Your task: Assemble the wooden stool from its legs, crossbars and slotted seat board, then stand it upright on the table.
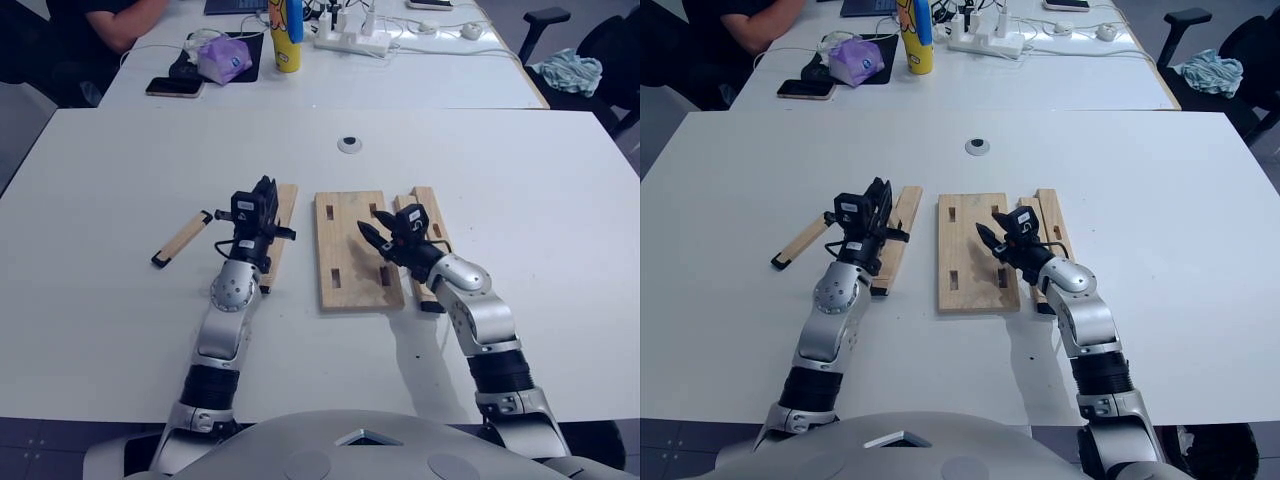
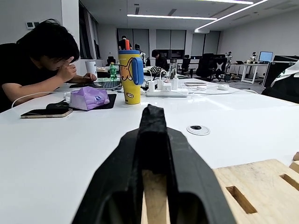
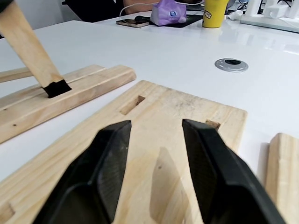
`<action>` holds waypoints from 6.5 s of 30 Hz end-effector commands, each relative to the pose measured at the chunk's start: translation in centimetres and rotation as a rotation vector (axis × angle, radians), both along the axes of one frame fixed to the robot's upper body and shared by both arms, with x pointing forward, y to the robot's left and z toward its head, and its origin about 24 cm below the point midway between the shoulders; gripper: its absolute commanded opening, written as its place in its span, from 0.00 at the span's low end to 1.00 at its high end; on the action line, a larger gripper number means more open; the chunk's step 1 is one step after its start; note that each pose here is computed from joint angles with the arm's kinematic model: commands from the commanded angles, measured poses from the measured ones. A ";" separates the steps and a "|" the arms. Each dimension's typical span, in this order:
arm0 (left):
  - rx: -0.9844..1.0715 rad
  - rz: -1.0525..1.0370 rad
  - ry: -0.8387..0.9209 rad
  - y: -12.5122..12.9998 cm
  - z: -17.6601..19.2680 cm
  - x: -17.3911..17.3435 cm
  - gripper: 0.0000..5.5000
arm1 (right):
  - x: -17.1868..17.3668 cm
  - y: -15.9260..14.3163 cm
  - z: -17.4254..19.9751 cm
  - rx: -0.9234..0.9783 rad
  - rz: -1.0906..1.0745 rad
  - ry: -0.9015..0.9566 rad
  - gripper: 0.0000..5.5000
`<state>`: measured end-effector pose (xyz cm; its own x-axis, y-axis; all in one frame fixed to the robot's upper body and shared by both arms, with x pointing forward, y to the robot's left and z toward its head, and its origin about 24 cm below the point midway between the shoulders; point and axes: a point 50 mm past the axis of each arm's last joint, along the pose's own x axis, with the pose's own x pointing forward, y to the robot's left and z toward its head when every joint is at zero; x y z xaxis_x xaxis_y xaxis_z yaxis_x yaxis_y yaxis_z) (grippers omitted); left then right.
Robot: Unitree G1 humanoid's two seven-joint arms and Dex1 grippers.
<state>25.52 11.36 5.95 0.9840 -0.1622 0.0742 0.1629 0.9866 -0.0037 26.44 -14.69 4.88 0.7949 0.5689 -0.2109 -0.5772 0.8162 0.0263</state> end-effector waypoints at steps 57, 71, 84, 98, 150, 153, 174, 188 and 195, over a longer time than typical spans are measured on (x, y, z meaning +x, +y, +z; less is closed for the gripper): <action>-0.139 -0.180 0.304 -1.2 5.1 5.2 0.00 | 0.9 1.4 -0.9 0.031 -0.039 -0.032 0.37; -0.215 -0.188 -0.208 -1.6 15.9 4.8 0.00 | 0.8 1.2 -1.4 0.025 -0.046 -0.022 0.37; -0.073 -0.156 0.397 0.6 3.2 6.0 0.00 | 1.1 1.7 -1.0 0.032 -0.044 -0.042 0.37; -0.052 0.047 -0.108 3.5 11.9 3.7 0.05 | 0.5 0.9 -1.5 0.027 -0.072 -0.029 0.37; 0.018 -0.105 0.708 1.3 -1.6 -5.5 0.44 | -0.4 1.0 -1.3 0.032 -0.050 0.008 0.37; 0.015 -0.132 0.708 0.9 -1.4 -5.4 0.44 | -0.4 1.1 -1.3 0.034 -0.051 0.007 0.37; 0.110 -0.203 0.753 1.2 -2.0 -4.1 0.44 | -0.5 1.6 -1.3 0.055 -0.072 0.000 0.37; 0.194 -0.202 0.639 3.1 -1.5 -2.1 0.37 | 0.0 1.4 -0.6 0.085 -0.117 0.004 0.37; 0.145 -0.234 0.246 2.7 3.3 -0.3 0.37 | 1.8 0.4 1.4 0.247 -0.192 0.036 0.37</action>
<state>24.65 14.22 7.21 0.8804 -0.3416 -0.3289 0.3783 0.9242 0.0527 27.59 -14.06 5.41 0.8776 0.4598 -0.1357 -0.4313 0.8808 0.1951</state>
